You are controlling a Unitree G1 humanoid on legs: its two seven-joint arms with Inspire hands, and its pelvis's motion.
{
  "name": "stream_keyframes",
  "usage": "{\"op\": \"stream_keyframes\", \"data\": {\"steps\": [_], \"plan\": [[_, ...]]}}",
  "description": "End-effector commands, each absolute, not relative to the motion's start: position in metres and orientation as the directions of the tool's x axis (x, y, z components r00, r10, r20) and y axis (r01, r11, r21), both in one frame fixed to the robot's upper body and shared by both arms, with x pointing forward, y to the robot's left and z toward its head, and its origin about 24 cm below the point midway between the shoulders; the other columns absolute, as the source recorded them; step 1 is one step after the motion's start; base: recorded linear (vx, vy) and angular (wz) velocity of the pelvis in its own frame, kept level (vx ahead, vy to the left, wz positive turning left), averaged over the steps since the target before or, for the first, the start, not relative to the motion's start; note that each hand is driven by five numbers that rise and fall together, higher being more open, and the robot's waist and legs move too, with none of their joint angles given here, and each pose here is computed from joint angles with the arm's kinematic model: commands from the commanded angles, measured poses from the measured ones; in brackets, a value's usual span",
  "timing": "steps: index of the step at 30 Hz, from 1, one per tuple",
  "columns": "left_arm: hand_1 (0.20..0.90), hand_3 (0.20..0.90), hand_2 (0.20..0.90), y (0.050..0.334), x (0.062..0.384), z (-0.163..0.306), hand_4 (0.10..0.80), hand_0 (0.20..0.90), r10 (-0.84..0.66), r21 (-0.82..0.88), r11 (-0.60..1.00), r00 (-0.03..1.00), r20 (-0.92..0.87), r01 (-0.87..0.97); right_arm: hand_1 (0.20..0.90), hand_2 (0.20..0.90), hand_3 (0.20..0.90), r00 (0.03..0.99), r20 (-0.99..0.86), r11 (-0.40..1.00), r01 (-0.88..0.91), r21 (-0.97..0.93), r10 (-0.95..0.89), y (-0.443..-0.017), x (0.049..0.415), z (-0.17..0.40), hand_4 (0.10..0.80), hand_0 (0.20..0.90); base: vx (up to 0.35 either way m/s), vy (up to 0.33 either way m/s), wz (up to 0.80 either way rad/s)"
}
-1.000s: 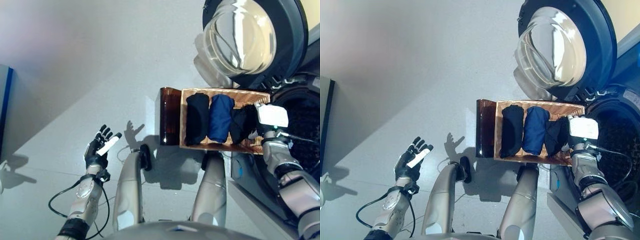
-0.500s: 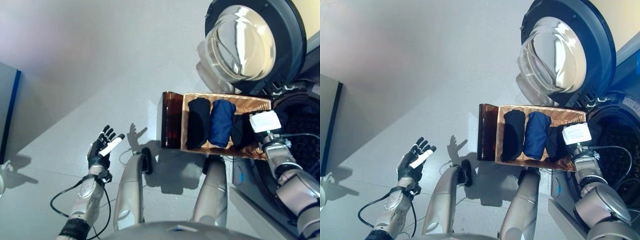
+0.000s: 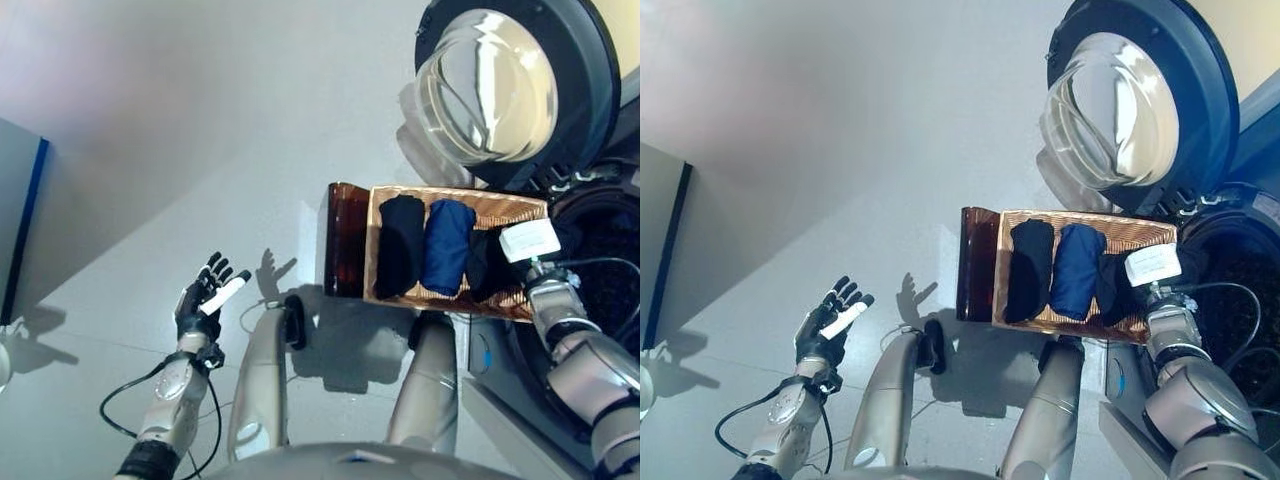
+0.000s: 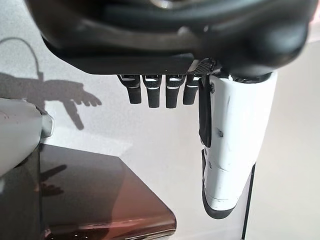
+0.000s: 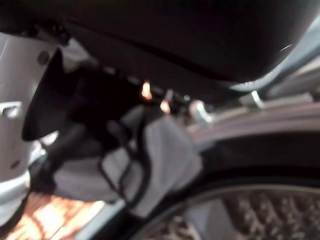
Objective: Pick up the clothes and place them into the washing machine
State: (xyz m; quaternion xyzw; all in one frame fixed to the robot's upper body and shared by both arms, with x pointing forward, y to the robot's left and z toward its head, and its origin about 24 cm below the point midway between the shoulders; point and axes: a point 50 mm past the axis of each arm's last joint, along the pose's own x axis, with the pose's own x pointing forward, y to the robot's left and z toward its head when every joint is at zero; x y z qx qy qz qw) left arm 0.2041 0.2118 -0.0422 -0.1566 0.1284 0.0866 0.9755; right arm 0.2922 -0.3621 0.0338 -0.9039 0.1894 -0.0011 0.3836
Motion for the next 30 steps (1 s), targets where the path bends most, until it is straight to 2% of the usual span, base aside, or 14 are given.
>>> {"op": "stream_keyframes", "data": {"steps": [1, 3, 4, 5, 6, 24, 27, 30], "plan": [[0.9, 0.9, 0.9, 0.238, 0.212, -0.009, 0.8, 0.9, 0.207, -0.245, 0.943, 0.973, -0.101, -0.225, 0.9, 0.9, 0.9, 0.923, -0.067, -0.651, -0.318, -0.689, -0.38, -0.363, 0.308, 0.057, 0.8, 0.9, 0.0, 0.0, 0.0], [0.9, 0.9, 0.9, 0.239, 0.212, -0.01, 0.8, 0.9, 0.209, -0.244, 0.942, 0.972, -0.105, -0.229, 0.9, 0.9, 0.9, 0.923, -0.072, -0.642, -0.317, -0.699, -0.377, -0.36, 0.31, 0.056, 0.8, 0.9, 0.0, 0.0, 0.0], [0.9, 0.9, 0.9, 0.24, 0.211, -0.01, 0.8, 0.9, 0.217, -0.247, 0.939, 0.97, -0.109, -0.238, 0.499, 0.499, 0.499, 0.926, -0.073, -0.631, -0.309, -0.711, -0.371, -0.356, 0.312, 0.055, 0.514, 0.499, 0.0, 0.0, 0.0], [0.9, 0.9, 0.9, 0.241, 0.211, -0.011, 0.8, 0.9, 0.227, -0.248, 0.936, 0.968, -0.112, -0.248, 0.28, 0.28, 0.28, 0.929, -0.072, -0.624, -0.301, -0.721, -0.364, -0.354, 0.313, 0.055, 0.357, 0.28, 0.0, 0.0, 0.0], [0.9, 0.9, 0.9, 0.242, 0.211, -0.011, 0.8, 0.9, 0.233, -0.247, 0.935, 0.966, -0.112, -0.255, 0.2, 0.2, 0.2, 0.93, -0.067, -0.62, -0.293, -0.728, -0.361, -0.354, 0.314, 0.055, 0.3, 0.2, 0.0, 0.0, 0.0], [0.9, 0.9, 0.9, 0.253, 0.205, -0.011, 0.8, 0.9, 0.282, -0.24, 0.922, 0.952, -0.117, -0.303, 0.2, 0.2, 0.2, 0.939, -0.022, -0.609, -0.24, -0.756, -0.342, -0.351, 0.322, 0.068, 0.3, 0.2, -0.003, -0.001, -0.01], [0.9, 0.9, 0.9, 0.253, 0.205, -0.011, 0.8, 0.9, 0.291, -0.244, 0.918, 0.949, -0.119, -0.312, 0.2, 0.2, 0.2, 0.896, 0.018, -0.444, -0.202, -0.873, -0.444, -0.357, 0.318, 0.068, 0.3, 0.2, 0.0, 0.0, 0.0], [0.9, 0.9, 0.9, 0.255, 0.204, -0.01, 0.8, 0.9, 0.311, -0.252, 0.909, 0.943, -0.12, -0.332, 0.2, 0.2, 0.2, 0.813, 0.085, -0.053, 0.067, -0.996, -0.576, -0.356, 0.322, 0.073, 0.3, 0.2, 0.0, 0.0, 0.0]]}}
